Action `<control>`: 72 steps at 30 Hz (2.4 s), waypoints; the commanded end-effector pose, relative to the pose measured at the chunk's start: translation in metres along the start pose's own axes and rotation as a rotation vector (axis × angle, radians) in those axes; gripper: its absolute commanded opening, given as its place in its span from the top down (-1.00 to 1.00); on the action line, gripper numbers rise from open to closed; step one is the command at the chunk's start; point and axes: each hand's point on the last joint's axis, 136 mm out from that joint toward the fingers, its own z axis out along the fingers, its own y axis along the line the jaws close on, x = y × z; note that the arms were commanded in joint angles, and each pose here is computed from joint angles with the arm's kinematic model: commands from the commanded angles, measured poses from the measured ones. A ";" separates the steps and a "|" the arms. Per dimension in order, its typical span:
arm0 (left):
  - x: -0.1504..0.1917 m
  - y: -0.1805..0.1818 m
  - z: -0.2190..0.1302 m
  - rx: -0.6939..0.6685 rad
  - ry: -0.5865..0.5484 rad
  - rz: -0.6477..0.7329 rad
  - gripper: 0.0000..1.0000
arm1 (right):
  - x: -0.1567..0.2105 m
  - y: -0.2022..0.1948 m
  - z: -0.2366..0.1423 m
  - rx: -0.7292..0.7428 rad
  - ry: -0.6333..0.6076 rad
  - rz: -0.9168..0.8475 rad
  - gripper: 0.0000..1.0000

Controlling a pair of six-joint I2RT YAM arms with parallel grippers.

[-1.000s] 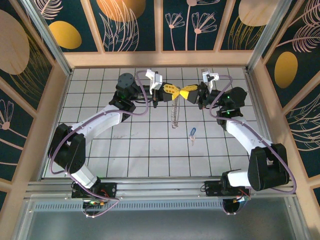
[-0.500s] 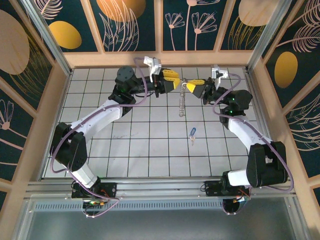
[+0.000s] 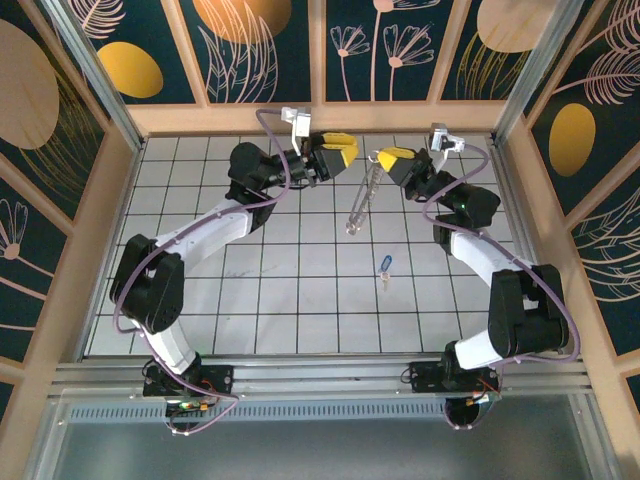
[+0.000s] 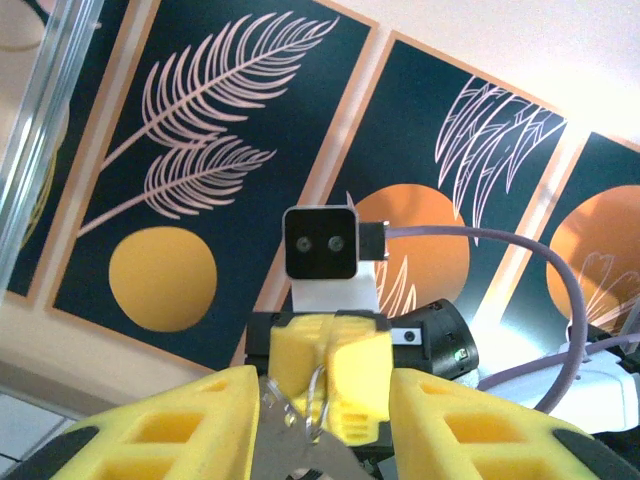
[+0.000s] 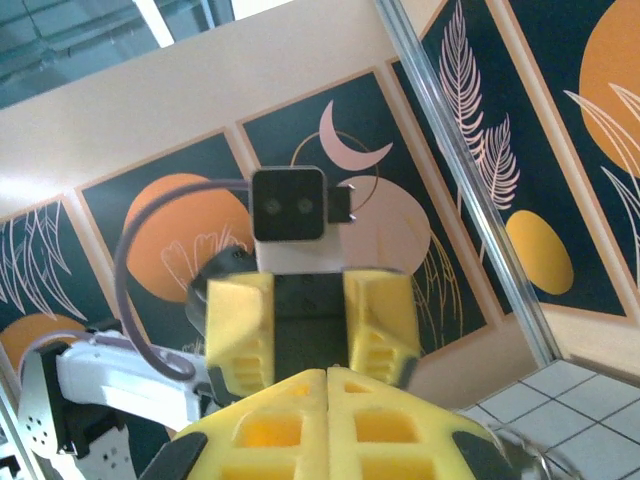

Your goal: Put the keys on the keyring

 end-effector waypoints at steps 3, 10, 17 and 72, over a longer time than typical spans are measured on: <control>-0.003 -0.011 -0.001 0.059 -0.020 -0.025 0.23 | -0.031 0.039 0.008 -0.115 -0.103 -0.149 1.00; 0.001 -0.018 0.003 0.087 -0.003 -0.022 0.23 | -0.033 0.036 0.009 -0.111 -0.115 -0.134 1.00; 0.001 -0.016 0.007 0.087 0.000 -0.021 0.24 | -0.032 0.040 0.012 -0.126 -0.111 -0.128 1.00; 0.003 -0.017 0.019 0.123 0.012 0.005 1.00 | -0.019 0.039 0.018 -0.140 -0.082 -0.095 1.00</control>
